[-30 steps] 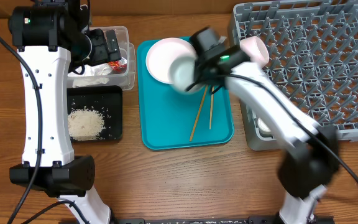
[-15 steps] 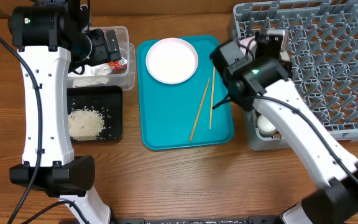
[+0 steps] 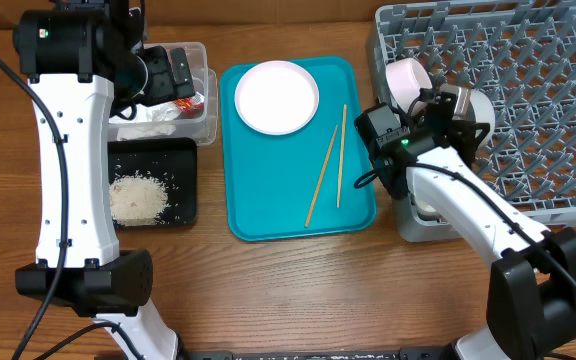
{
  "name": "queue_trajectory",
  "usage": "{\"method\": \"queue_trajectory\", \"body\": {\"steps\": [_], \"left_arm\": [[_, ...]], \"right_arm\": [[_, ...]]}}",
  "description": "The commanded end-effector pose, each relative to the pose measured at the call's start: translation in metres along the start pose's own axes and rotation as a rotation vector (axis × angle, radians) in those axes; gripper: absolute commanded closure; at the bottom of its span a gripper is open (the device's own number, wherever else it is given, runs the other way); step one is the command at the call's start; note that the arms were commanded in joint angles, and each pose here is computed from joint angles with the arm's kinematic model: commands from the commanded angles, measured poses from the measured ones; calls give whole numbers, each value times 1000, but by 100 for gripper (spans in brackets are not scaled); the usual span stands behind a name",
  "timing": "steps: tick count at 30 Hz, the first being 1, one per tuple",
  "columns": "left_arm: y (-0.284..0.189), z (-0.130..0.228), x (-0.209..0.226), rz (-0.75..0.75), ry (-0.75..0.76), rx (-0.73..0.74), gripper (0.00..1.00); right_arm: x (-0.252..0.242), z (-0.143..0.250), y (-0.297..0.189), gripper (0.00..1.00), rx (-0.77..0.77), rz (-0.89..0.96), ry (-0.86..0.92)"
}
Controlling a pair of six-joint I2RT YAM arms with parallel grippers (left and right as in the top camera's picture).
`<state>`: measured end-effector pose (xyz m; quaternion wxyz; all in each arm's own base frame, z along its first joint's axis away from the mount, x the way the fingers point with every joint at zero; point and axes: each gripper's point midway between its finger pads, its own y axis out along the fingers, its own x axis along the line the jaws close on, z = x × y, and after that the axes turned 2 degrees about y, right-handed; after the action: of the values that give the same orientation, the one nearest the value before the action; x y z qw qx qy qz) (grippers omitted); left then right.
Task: Sort waste into correct bins and load items into the dishwasher
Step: 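Carry the pale green bowl right and set it in the dish rack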
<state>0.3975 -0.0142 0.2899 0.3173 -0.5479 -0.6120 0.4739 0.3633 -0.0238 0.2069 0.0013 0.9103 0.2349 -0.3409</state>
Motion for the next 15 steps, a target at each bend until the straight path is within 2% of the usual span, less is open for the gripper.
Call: {"method": "queue_trajectory", "body": {"steps": [1, 15], "left_arm": [[-11, -2, 3, -4, 5, -32, 0], [-11, -2, 3, -4, 5, -32, 0]], "right_arm": [[2, 2, 0, 96, -13, -1, -62], [12, 7, 15, 96, 7, -7, -128]]}}
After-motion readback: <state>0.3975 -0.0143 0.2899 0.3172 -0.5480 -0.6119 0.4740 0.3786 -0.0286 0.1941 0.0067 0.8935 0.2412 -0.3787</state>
